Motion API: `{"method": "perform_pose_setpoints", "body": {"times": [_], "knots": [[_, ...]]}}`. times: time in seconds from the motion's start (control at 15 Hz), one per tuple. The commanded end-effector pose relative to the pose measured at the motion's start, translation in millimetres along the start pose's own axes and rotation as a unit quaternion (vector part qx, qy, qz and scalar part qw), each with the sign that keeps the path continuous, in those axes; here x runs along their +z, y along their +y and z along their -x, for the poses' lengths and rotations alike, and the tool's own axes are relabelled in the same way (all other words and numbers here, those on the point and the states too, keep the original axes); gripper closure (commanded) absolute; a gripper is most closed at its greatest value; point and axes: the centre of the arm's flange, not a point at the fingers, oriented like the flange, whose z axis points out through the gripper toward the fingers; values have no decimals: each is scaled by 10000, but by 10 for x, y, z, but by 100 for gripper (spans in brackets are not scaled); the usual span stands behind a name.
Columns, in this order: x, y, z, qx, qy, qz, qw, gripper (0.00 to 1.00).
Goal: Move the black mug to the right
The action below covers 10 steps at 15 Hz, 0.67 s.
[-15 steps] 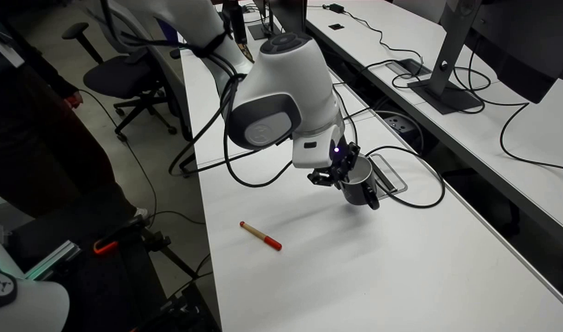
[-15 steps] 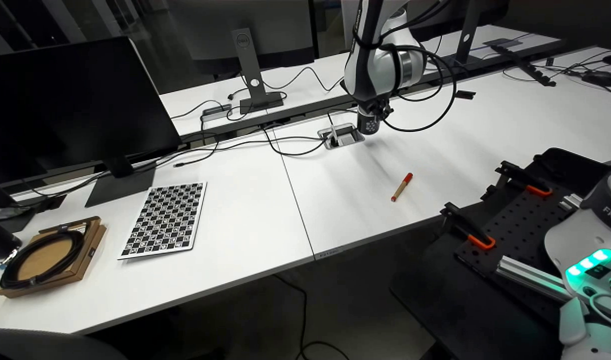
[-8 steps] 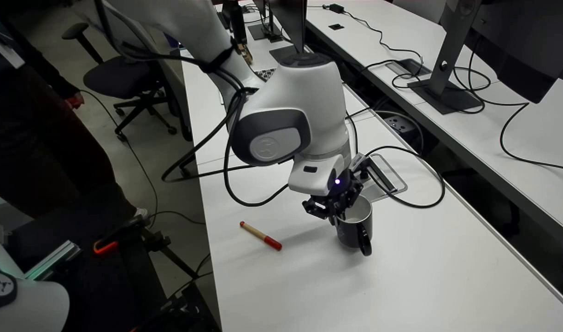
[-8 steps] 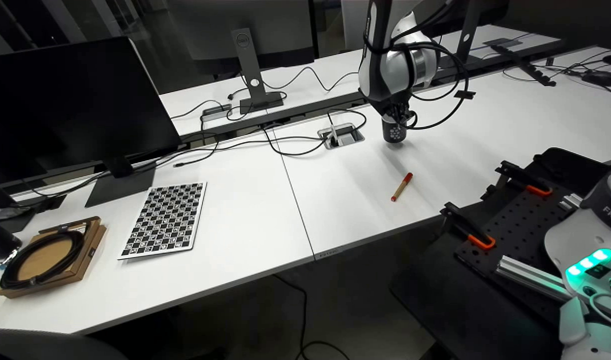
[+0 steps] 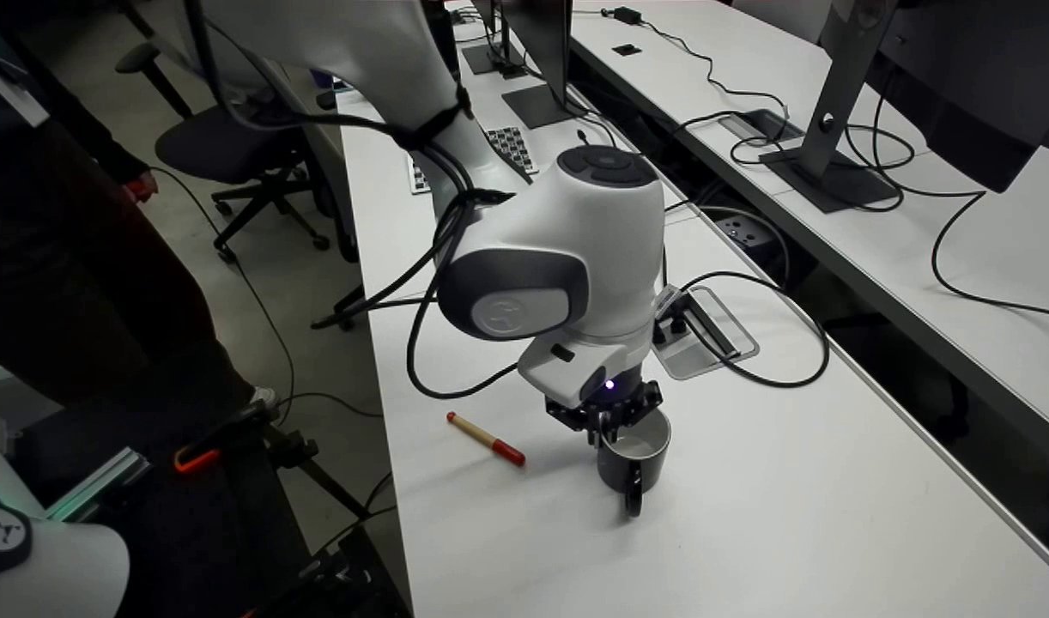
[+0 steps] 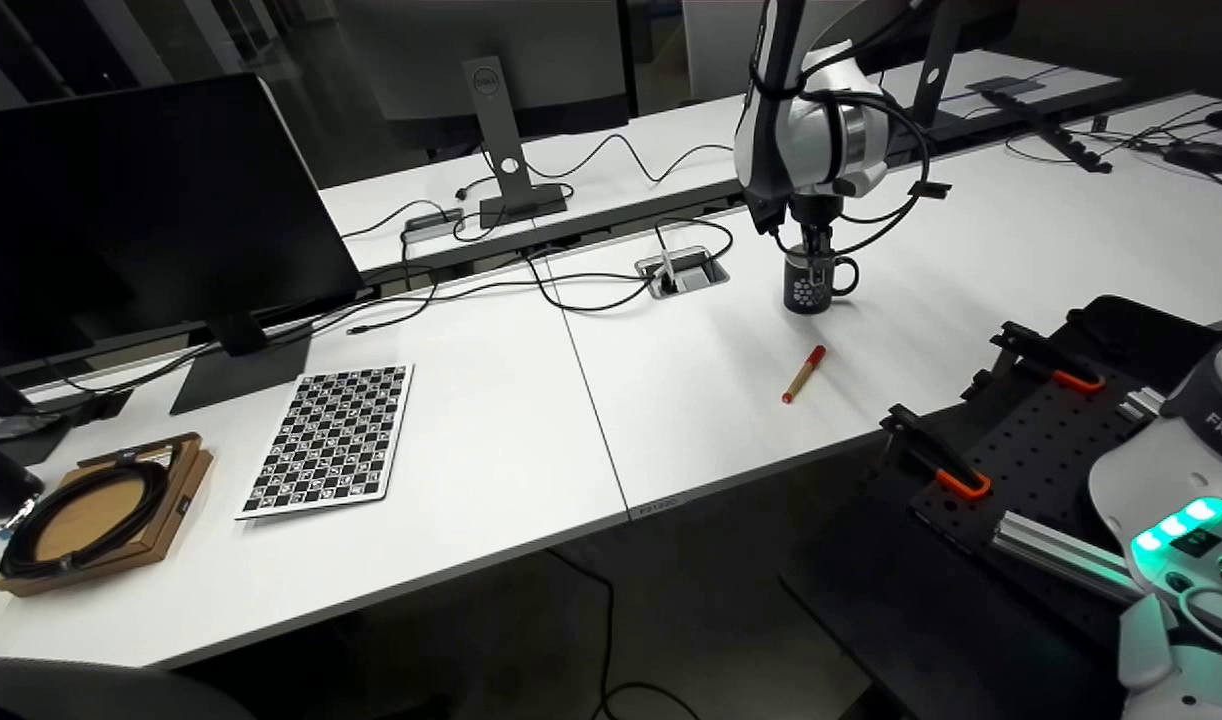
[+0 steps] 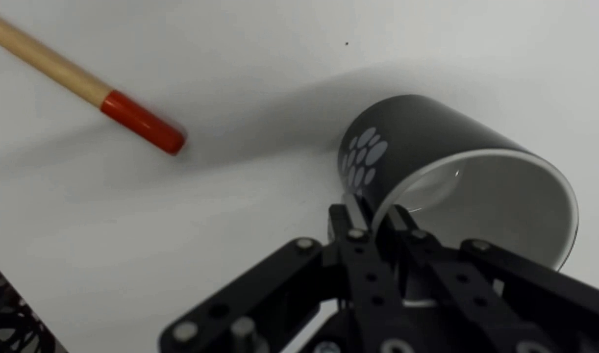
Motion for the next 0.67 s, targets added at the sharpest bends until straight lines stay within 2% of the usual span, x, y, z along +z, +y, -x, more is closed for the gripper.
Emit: {"method": "perform_pose_setpoints", "body": {"times": [0.0,0.27,0.6], "knots": [[-2,-30,-82,842,-357,139,9957,98],[10,-42,-129,1275,-540,217,9901,98],[1,-62,-156,1526,-649,224,9859,98]]}}
